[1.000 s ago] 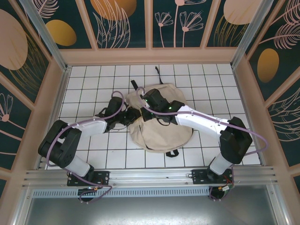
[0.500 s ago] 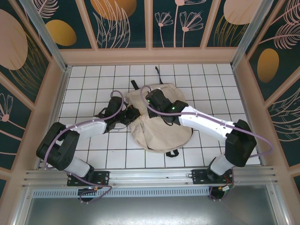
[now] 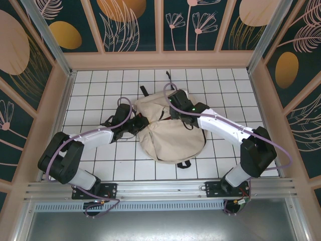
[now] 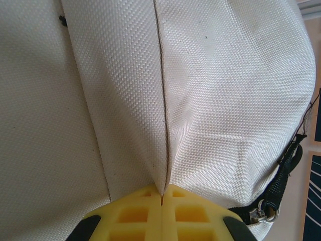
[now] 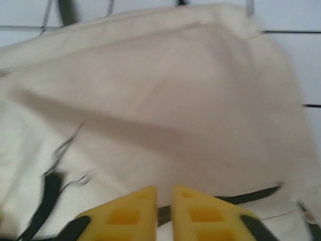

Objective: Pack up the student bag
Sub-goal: Zip the student bag at the center of the table.

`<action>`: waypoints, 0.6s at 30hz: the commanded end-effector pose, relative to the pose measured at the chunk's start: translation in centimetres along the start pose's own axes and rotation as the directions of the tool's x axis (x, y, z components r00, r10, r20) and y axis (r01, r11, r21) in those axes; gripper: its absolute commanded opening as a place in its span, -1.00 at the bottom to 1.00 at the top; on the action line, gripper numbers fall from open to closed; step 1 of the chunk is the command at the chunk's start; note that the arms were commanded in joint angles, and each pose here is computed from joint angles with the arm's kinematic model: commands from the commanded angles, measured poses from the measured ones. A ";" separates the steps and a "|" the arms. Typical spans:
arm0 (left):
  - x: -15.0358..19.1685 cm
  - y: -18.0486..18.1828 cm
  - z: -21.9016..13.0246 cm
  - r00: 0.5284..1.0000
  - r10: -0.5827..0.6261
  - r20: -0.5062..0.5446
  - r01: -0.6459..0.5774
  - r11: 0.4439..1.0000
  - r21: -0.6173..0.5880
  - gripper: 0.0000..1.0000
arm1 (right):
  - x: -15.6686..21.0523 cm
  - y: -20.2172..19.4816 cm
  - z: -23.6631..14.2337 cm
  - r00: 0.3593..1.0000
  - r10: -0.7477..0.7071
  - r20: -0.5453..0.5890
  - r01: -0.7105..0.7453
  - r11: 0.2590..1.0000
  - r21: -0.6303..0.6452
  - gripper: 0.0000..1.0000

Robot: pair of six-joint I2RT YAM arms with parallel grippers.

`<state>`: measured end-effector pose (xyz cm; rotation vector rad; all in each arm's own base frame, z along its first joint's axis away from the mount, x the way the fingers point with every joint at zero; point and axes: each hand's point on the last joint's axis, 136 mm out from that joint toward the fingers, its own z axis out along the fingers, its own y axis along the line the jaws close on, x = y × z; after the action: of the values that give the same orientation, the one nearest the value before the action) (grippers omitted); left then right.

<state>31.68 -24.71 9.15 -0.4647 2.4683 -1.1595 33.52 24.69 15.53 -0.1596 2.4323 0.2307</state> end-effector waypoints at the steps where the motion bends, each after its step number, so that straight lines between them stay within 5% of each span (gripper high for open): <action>1: -0.6 -0.3 -0.6 0.999 0.033 0.033 -0.033 0.999 0.003 -1.00 | -0.2 4.3 -2.1 0.997 0.048 -0.057 -0.058 0.979 -0.197 -0.45; 8: -0.3 -0.9 -0.4 0.998 0.057 0.007 -0.057 0.998 0.031 -1.00 | 2.5 6.8 -0.8 0.969 0.160 -0.186 -0.187 0.973 -0.139 -0.15; 18: 0.0 -0.7 -0.3 0.998 0.064 -0.009 -0.064 0.997 0.036 -1.00 | 2.4 6.9 1.2 0.964 0.205 -0.171 -0.210 0.978 -0.009 -0.29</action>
<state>31.58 -24.85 9.23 -0.4147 2.4685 -1.1592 30.65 31.99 13.47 0.0002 2.6299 0.4027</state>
